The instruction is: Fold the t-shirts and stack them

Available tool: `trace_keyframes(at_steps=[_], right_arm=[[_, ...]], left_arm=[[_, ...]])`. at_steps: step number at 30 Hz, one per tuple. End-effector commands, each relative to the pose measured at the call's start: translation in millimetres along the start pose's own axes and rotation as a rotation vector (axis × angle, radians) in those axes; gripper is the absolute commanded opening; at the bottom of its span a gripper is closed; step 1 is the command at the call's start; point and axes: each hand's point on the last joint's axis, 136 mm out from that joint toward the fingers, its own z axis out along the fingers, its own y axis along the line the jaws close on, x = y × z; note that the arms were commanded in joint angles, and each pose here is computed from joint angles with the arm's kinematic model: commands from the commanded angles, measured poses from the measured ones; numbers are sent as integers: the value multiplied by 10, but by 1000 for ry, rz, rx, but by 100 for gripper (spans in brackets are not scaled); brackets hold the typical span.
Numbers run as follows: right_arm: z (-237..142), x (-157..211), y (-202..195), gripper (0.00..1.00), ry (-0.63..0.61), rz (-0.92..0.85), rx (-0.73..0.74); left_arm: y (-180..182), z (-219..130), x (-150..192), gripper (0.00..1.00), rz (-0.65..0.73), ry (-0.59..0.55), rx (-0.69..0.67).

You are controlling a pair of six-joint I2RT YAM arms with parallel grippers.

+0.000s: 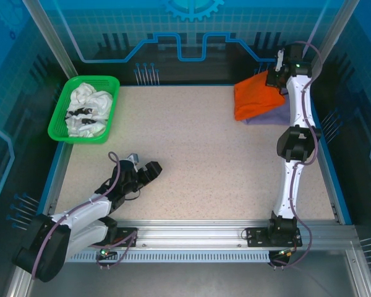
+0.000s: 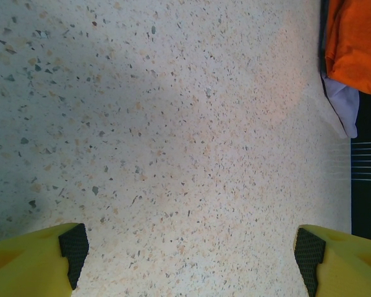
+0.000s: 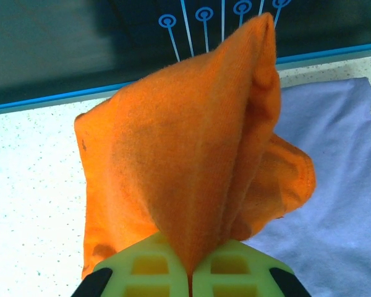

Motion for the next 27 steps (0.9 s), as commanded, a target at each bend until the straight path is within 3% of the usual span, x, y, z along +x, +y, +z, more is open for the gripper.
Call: trace_keyframes(at_steps=[1, 10, 18, 21, 24, 26, 27], right_arm=[[-463, -309, 88, 0, -116, -6, -14], [-269, -257, -115, 0, -98, 9, 47], [148, -54, -490, 0, -32, 63, 100], [336, 56, -569, 9, 2, 74, 102], [491, 155, -750, 27, 25, 118, 146], [572, 200, -858, 49, 31, 159, 163], [601, 214, -891, 82, 33, 169, 166]], left_arm=[[-100, -4, -33, 89, -1, 9, 19], [-101, -11, -30, 89, -2, 10, 20], [-97, -2, -31, 89, -2, 10, 17], [-90, 7, -26, 89, -4, 14, 14], [-91, 10, -29, 89, -4, 13, 13], [-94, 9, -29, 89, -3, 14, 14], [-91, 9, -27, 89, -3, 14, 13]])
